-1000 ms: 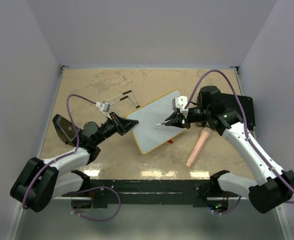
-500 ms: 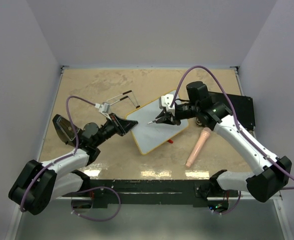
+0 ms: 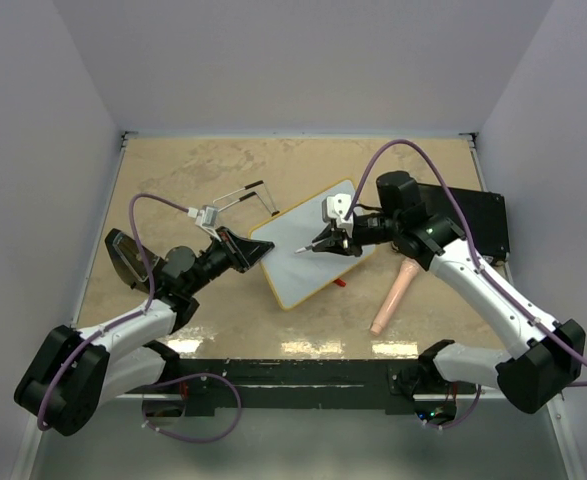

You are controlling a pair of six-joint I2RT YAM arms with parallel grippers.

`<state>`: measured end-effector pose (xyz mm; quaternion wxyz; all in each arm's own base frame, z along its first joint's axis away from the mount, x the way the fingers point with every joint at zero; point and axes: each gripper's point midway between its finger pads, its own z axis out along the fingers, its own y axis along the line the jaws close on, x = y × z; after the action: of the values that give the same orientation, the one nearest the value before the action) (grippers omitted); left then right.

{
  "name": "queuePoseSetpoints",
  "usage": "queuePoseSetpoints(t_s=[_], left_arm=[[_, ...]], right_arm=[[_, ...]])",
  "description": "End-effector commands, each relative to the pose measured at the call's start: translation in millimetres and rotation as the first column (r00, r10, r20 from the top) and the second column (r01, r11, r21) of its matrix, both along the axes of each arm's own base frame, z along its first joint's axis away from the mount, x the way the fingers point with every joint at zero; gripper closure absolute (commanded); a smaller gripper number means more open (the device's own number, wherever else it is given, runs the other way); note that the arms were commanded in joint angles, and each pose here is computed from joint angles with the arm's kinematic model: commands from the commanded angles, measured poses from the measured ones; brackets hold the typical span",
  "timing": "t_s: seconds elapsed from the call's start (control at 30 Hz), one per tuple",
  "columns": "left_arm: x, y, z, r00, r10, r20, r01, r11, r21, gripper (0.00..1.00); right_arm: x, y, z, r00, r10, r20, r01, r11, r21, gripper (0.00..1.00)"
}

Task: Write a sentence on the whiteboard

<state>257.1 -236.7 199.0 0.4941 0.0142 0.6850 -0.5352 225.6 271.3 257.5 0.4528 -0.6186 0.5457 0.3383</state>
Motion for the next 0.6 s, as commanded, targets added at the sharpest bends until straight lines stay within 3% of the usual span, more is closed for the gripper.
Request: queuePoseSetpoints(t_s=[0.0,0.57], left_arm=[[-4.3,-0.1,44.2,0.991,-0.001,0.137,0.015,0.995,-0.098,1.00],[-9.5,-7.4,39.2,0.987,-0.060,0.148,0.074,0.994,-0.087,1.00]], right_arm=[[-4.5,0.4,16.0,0.999,0.018,0.030,-0.020,0.997,0.074,1.00],[-2.1,1.9,8.6,0.999,0.025,-0.025,-0.022,0.994,0.107,1.00]])
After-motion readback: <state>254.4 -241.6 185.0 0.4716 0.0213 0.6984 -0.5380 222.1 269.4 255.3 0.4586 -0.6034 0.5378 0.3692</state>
